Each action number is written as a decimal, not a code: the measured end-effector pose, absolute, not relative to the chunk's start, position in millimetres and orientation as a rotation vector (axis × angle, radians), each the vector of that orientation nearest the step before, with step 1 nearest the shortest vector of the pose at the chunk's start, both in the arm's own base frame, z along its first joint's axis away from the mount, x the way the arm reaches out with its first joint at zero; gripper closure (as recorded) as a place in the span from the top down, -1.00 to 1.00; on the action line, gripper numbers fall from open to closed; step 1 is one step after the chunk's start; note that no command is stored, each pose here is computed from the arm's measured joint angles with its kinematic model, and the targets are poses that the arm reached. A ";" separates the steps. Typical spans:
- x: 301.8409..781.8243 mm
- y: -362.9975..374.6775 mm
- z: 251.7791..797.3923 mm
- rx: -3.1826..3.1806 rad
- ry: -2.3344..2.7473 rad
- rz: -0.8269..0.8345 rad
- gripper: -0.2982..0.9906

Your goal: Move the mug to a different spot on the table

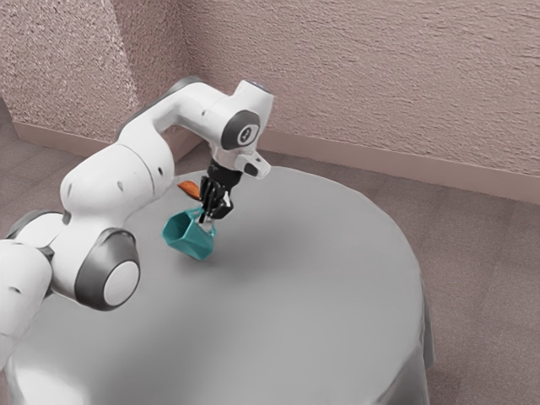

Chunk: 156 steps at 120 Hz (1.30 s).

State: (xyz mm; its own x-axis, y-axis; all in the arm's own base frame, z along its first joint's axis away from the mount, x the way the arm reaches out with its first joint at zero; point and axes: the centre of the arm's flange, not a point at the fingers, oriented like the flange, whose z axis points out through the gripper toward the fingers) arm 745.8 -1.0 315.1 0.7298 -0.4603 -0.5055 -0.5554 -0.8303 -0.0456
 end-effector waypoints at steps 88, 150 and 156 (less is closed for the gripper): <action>729.1 -12.0 324.2 -2.908 0.298 0.810 -0.50; 724.7 -29.7 312.2 -2.924 0.081 0.855 -0.53; 725.3 -28.2 310.1 -2.924 0.063 0.851 -0.53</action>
